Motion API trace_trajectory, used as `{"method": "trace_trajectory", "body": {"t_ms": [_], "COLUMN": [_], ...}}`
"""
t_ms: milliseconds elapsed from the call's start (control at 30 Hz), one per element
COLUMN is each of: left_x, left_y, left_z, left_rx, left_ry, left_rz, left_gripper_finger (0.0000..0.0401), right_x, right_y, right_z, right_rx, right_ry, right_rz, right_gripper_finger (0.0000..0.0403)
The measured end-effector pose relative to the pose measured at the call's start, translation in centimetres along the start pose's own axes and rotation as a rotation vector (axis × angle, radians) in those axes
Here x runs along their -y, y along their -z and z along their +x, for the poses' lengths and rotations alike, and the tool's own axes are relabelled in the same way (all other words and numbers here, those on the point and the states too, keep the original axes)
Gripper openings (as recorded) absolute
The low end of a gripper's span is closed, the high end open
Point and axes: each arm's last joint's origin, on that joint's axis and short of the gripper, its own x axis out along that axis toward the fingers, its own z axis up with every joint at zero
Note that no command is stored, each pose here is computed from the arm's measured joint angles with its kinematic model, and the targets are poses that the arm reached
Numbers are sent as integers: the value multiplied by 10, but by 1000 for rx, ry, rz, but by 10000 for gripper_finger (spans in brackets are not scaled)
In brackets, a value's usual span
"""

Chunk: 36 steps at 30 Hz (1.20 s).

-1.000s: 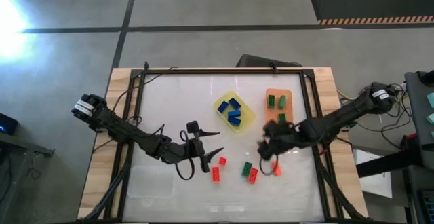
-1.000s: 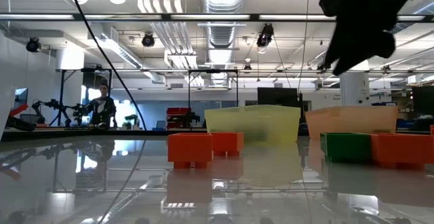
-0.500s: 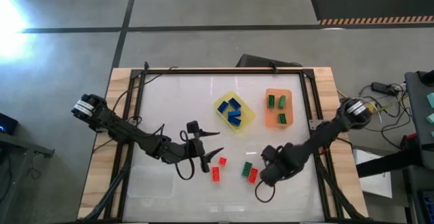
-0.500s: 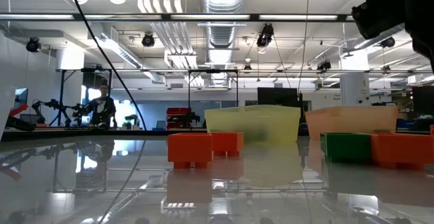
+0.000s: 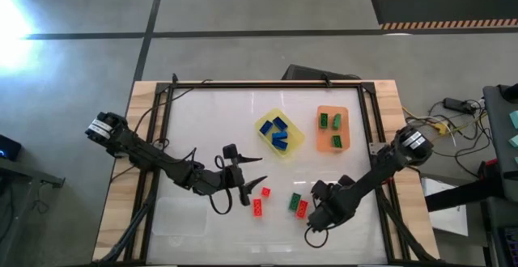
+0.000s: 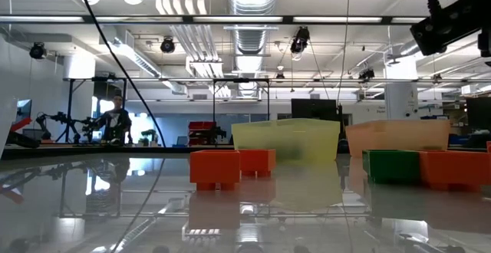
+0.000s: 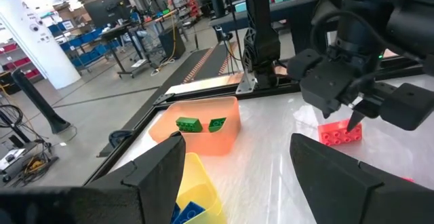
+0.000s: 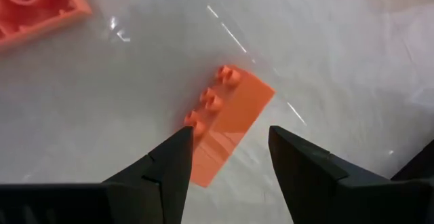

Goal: Sort & place blocks by color
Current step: Put the orange game piece into the transparent bin

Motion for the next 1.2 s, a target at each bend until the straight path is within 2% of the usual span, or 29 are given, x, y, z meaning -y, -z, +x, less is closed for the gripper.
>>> {"method": "trace_trajectory", "body": {"t_ms": [500, 600, 733, 967, 1067, 1200], "left_x": [0, 0, 0, 0, 1, 2], "left_y": [0, 0, 0, -1, -3, -5], "left_z": [0, 0, 0, 0, -1, -1], "left_rx": [0, 0, 0, 4, 14, 21], "left_ry": [0, 0, 0, 7, 18, 25], "left_rz": [0, 0, 0, -3, -10, -15], "left_gripper_finger": [249, 249, 249, 249, 249, 249], "right_x": [-2, 0, 1, 7, 16, 31], "right_y": [1, 2, 2, 6, 6, 4], "right_z": [26, 29, 29, 8, -7, -29], "right_rx": [23, 20, 21, 85, 159, 341], "right_ry": [-80, -66, -62, -128, -168, -229], "right_rz": [27, 26, 12, -82, -92, -94], "right_gripper_finger": [178, 154, 89, 80, 80, 80]}}
